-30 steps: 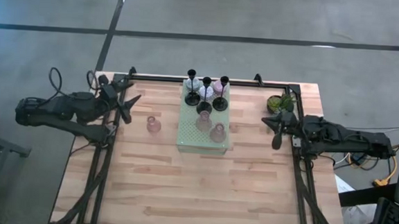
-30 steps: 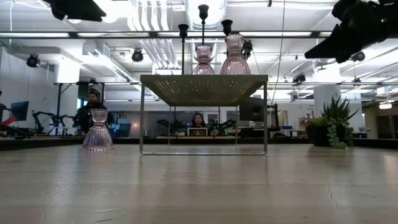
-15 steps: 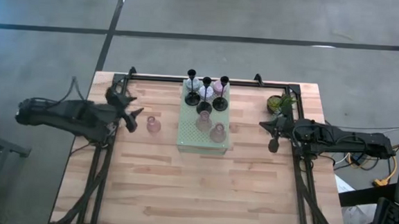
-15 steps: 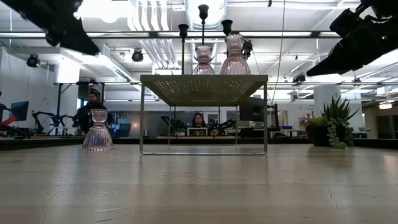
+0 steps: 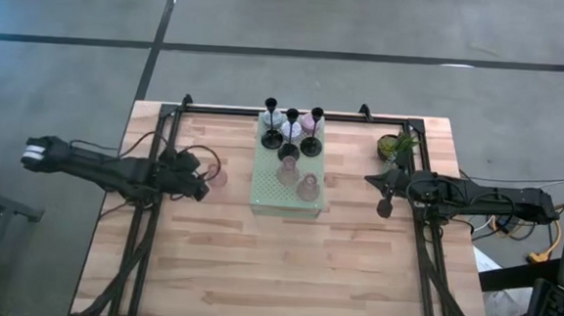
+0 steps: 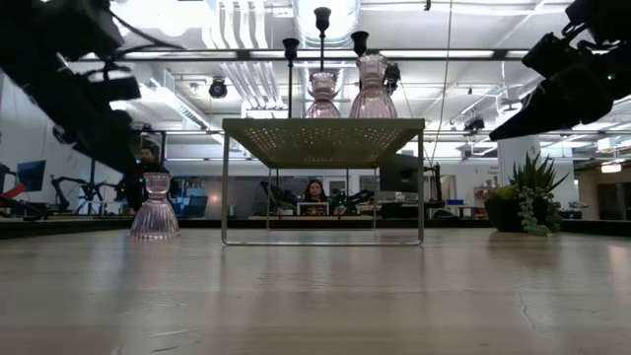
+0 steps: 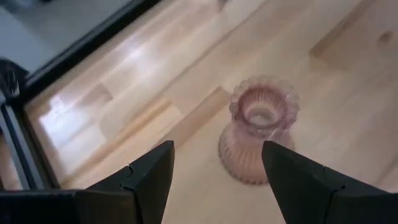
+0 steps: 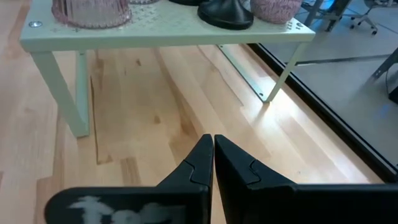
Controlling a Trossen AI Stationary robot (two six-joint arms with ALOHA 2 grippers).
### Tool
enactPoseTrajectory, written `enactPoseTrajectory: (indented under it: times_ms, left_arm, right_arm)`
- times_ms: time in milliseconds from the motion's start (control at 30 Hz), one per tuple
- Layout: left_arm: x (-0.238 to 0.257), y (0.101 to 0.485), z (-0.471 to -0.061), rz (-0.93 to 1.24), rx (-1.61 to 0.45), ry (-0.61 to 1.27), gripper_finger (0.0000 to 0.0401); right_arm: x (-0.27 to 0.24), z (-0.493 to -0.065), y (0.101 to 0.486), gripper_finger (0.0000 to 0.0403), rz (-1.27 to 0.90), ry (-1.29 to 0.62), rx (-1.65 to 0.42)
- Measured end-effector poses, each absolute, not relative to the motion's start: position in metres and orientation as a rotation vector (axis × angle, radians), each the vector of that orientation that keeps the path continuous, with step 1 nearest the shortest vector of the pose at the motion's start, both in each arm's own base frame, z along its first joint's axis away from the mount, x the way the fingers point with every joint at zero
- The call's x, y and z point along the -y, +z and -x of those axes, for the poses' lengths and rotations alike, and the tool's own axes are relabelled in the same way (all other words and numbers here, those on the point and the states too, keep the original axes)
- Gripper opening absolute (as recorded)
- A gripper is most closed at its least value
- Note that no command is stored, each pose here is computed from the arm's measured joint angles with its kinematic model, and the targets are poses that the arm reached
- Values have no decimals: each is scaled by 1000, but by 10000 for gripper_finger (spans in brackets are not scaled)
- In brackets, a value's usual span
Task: Pick & Place candle stick holders
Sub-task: Put the pink candle holder on the shelf
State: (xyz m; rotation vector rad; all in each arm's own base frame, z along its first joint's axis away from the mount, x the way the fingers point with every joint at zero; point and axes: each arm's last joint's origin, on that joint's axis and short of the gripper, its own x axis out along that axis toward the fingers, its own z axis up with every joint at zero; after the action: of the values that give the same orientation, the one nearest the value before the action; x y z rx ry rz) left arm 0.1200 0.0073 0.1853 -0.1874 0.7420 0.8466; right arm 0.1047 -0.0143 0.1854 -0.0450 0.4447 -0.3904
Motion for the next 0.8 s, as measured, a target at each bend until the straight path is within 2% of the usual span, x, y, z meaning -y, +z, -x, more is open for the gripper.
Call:
enactPoseTrajectory:
  times_ms: [433, 800]
  left_arm:
    - [-7, 139, -122, 132, -659, 779, 248]
    - [-7, 121, -123, 154, -532, 715, 248]
  right_arm:
    - [14, -105, 185, 9, 45, -390, -445]
    - [14, -105, 185, 9, 45, -390, -444]
